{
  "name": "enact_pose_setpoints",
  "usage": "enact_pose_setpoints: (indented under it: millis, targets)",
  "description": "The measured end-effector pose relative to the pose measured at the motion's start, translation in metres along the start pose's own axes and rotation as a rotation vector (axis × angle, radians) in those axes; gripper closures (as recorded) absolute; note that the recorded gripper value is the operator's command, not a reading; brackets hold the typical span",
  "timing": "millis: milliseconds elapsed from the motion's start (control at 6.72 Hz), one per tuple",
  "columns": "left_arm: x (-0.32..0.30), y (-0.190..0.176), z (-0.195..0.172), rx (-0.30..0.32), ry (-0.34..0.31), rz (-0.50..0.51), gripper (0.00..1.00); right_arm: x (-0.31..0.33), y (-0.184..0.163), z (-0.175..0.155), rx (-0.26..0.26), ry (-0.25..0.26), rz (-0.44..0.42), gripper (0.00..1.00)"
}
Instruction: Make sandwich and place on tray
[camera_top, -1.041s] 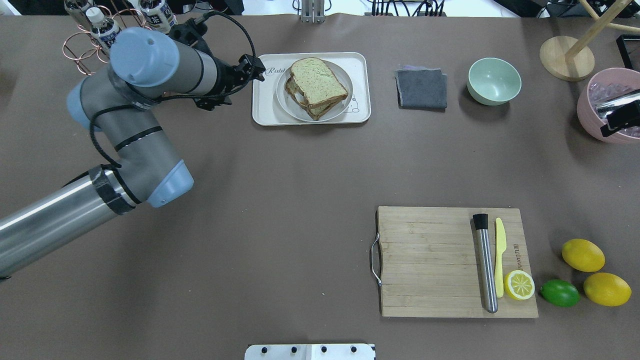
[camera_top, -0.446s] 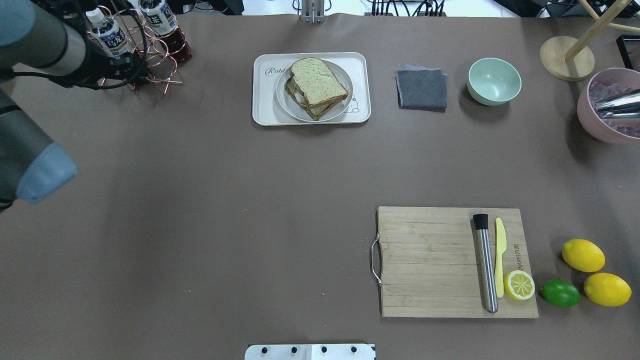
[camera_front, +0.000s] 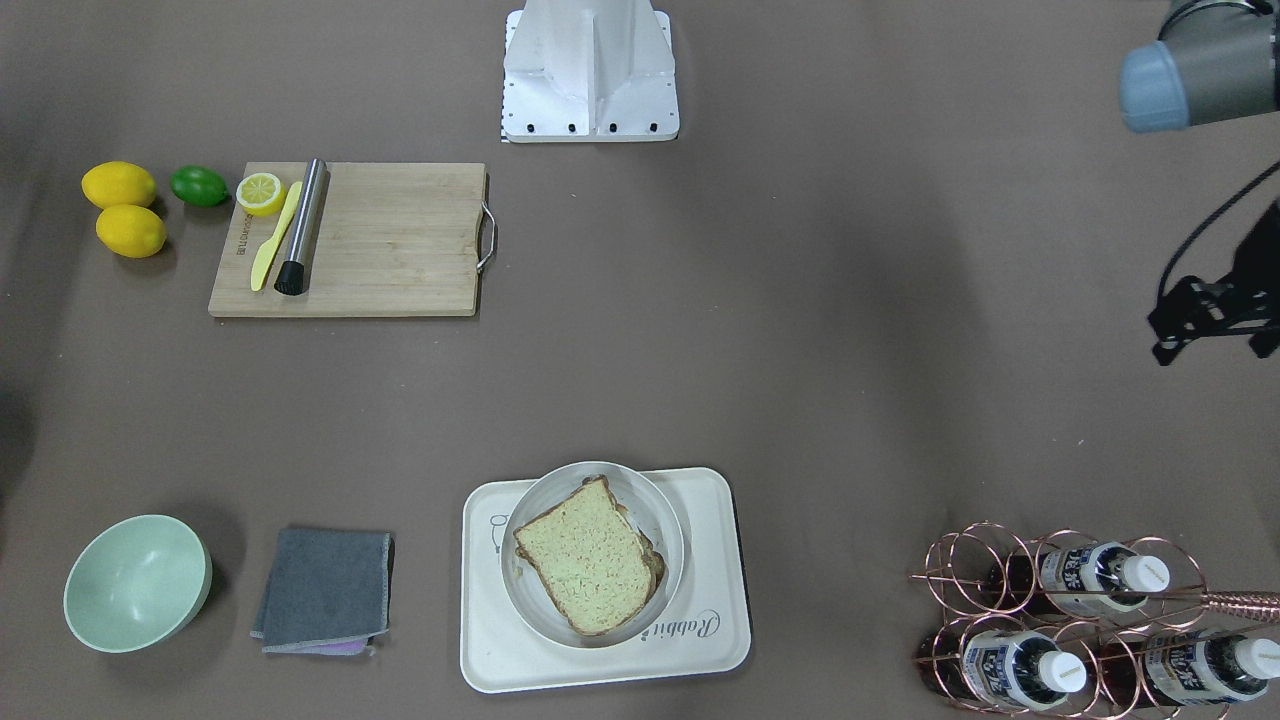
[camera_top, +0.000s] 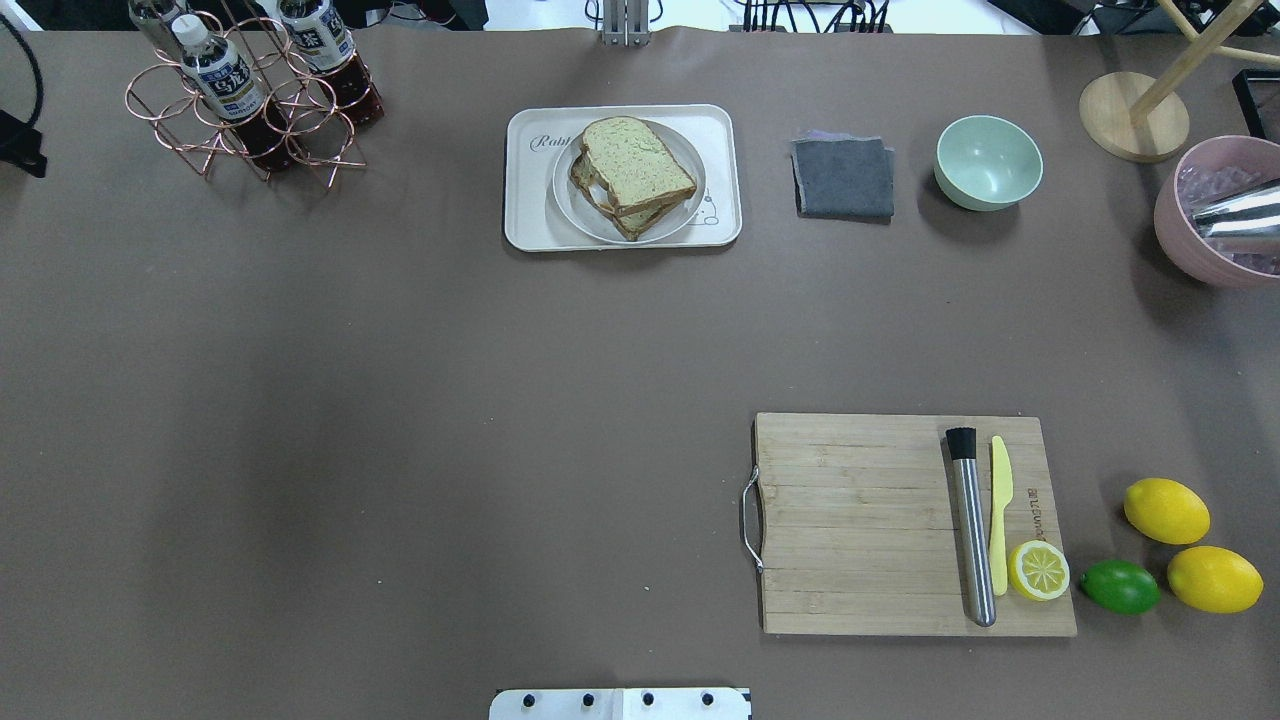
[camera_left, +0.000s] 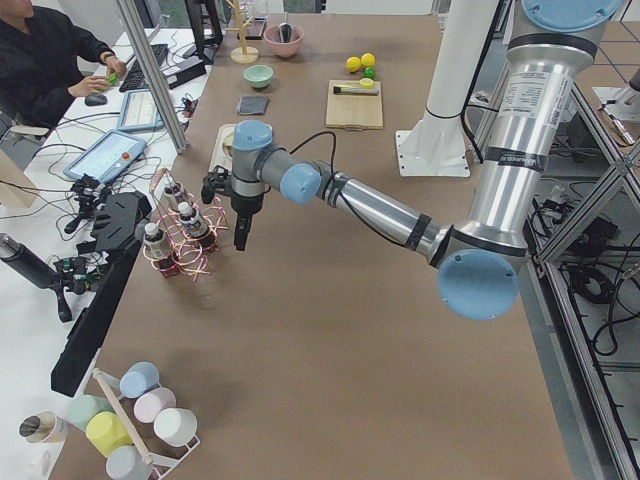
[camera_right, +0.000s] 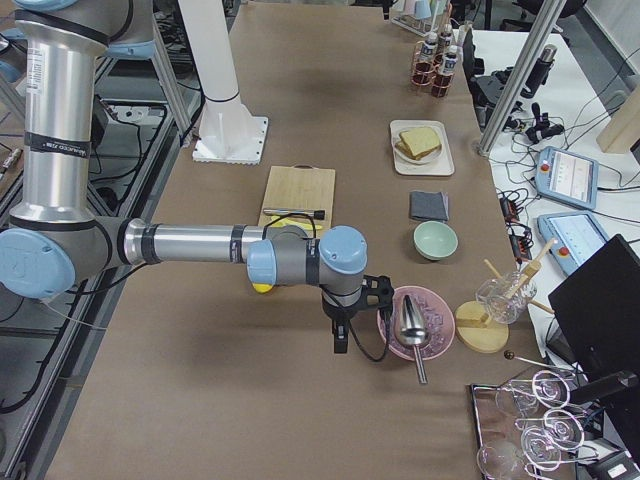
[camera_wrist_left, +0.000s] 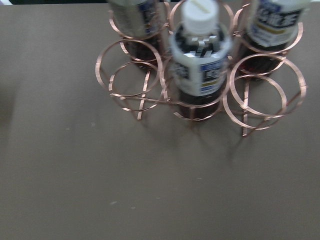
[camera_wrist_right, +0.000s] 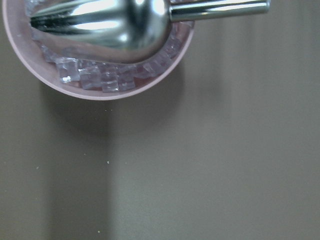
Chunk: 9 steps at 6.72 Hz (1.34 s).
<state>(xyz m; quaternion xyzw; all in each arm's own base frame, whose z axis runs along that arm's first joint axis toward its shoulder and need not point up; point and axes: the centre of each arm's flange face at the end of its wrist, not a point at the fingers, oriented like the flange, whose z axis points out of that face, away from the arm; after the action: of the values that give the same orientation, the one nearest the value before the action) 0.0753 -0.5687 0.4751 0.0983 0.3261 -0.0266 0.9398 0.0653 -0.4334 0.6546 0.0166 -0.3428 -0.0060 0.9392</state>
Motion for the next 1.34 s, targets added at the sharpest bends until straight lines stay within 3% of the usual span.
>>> enact_pose_setpoints:
  millis: [149, 595, 892, 1338]
  targets:
    - [-0.049, 0.007, 0.003, -0.026, 0.000, -0.002, 0.02, 0.008, 0.003, 0.006, -0.008, 0.000, 0.016, 0.00]
    - [-0.144, 0.048, 0.004, -0.088, 0.137, -0.038, 0.02, 0.006, -0.003, 0.003, 0.014, -0.003, 0.021, 0.00]
    - [-0.178, 0.077, 0.006, -0.095, 0.151, -0.049, 0.02, 0.003, -0.009, -0.001, 0.025, -0.005, 0.013, 0.00]
    - [-0.191, 0.088, 0.007, -0.098, 0.149, -0.059, 0.02, -0.001, -0.012, -0.004, 0.042, -0.011, 0.000, 0.00]
